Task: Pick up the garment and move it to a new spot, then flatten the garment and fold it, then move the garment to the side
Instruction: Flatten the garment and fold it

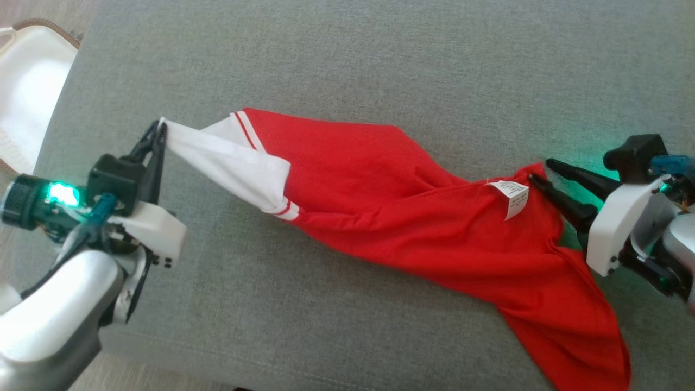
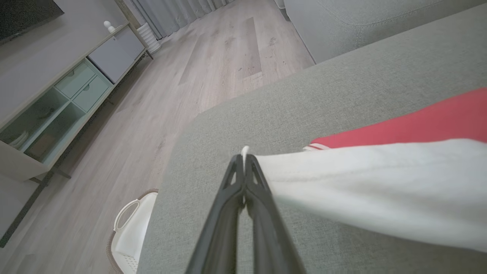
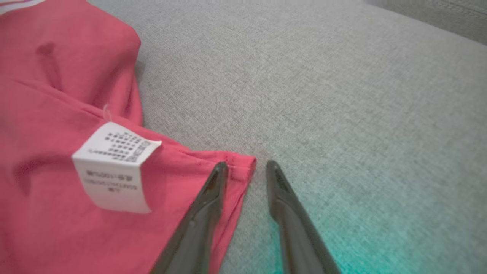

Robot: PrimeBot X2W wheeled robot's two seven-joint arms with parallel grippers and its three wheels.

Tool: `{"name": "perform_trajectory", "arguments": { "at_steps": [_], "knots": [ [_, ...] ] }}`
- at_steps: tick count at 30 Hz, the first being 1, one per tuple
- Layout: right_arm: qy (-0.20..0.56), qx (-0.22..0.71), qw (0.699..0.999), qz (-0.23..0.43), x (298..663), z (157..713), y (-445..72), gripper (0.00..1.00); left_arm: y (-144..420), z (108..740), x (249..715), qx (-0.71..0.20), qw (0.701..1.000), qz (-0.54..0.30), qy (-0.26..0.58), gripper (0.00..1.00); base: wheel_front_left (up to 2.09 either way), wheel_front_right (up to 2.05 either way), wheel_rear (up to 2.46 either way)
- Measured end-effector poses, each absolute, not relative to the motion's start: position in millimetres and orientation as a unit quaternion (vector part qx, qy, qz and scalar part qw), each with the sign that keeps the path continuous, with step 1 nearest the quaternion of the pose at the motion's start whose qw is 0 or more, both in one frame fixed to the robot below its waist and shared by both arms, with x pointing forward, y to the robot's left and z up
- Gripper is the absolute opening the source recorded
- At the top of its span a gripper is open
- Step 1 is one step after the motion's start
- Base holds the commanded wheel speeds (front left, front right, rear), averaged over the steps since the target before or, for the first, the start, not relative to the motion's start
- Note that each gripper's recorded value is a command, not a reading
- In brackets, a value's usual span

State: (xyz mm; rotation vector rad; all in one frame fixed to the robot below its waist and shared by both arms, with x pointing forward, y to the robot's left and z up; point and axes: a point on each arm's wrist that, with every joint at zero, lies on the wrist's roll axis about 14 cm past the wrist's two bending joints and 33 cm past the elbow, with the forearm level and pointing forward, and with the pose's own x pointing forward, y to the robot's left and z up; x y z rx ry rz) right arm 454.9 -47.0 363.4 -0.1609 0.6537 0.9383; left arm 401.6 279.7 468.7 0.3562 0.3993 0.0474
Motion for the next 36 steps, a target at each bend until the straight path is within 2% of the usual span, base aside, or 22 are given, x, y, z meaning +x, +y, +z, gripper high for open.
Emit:
{"name": "perform_trajectory", "arguments": {
  "at_steps": [4,6,13,21,28,36],
  "knots": [
    [0.302,-0.083,0.837,0.45,457.3,363.7,-44.3,0.35,274.8,462.8,399.9,0.173,0.964,0.017,0.202,0.0,0.0,0.0,0.0],
    [0.303,-0.082,0.835,0.452,455.3,362.8,-43.6,0.0,275.4,461.7,400.2,0.174,0.964,0.016,0.202,0.0,0.0,0.0,0.0],
    [0.291,-0.077,0.837,0.456,452.9,371.4,-44.0,0.0,277.1,462.0,402.8,0.178,0.964,0.016,0.197,0.0,0.0,0.0,0.0],
    [0.212,-0.057,0.88,0.422,468.3,420.3,-66.7,0.0,268.0,493.7,415.2,0.182,0.975,0.003,0.131,0.0,0.0,0.0,0.0],
    [0.103,-0.065,0.93,0.346,489.2,505.0,-128.4,0.0,238.2,564.5,436.4,0.177,0.983,-0.043,0.006,0.0,0.0,0.0,0.0],
    [-0.03,-0.097,0.958,0.27,464.9,622.9,-197.1,0.0,180.6,646.2,444.3,0.175,0.971,-0.118,-0.109,0.0,0.0,0.0,0.0]
  ]
}}
